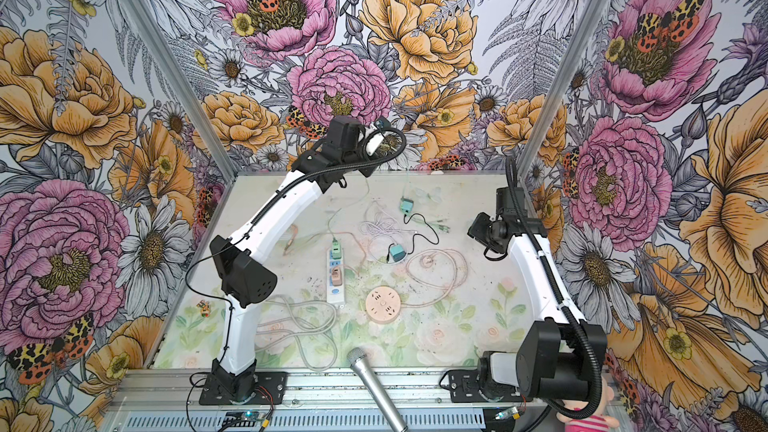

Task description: Insert the plug

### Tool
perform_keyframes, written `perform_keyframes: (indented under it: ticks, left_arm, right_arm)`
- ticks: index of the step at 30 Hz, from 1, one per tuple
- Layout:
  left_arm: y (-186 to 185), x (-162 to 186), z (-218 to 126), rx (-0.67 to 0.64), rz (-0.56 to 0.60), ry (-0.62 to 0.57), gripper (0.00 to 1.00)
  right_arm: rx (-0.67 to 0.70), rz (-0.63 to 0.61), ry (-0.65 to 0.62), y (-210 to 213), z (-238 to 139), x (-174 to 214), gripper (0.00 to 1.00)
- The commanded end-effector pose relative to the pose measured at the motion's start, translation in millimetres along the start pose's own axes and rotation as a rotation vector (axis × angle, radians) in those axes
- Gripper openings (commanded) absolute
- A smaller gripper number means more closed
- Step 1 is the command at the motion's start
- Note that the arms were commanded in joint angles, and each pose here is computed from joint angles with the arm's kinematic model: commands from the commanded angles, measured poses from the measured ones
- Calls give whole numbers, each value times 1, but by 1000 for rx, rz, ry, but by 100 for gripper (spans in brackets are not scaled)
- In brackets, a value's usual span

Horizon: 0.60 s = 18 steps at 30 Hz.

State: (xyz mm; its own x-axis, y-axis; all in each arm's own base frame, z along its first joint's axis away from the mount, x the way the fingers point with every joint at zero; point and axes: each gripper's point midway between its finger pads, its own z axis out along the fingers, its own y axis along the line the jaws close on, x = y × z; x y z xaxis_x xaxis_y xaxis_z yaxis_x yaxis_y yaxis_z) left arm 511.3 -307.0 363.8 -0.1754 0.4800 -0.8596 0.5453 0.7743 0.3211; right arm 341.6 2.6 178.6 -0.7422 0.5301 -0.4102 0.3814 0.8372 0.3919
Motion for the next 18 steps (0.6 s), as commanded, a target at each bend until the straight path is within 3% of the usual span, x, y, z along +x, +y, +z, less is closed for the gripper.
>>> perform_keyframes:
  ticks: [1, 8, 13, 18]
  left_arm:
    - [38, 13, -12, -83, -178, 5, 0]
    - [104, 22, -69, -250, -361, -77, 0]
    - [132, 40, -97, -296, -467, -126, 0]
    - [149, 66, -112, -363, -524, -94, 0]
  right_arm:
    - [-10, -3, -36, 6, -6, -3, 52]
    - [-22, -24, -42, 17, -9, -3, 52]
    - [-25, -34, -39, 23, -7, -4, 52]
    - [-30, -49, -24, 31, -2, -2, 54]
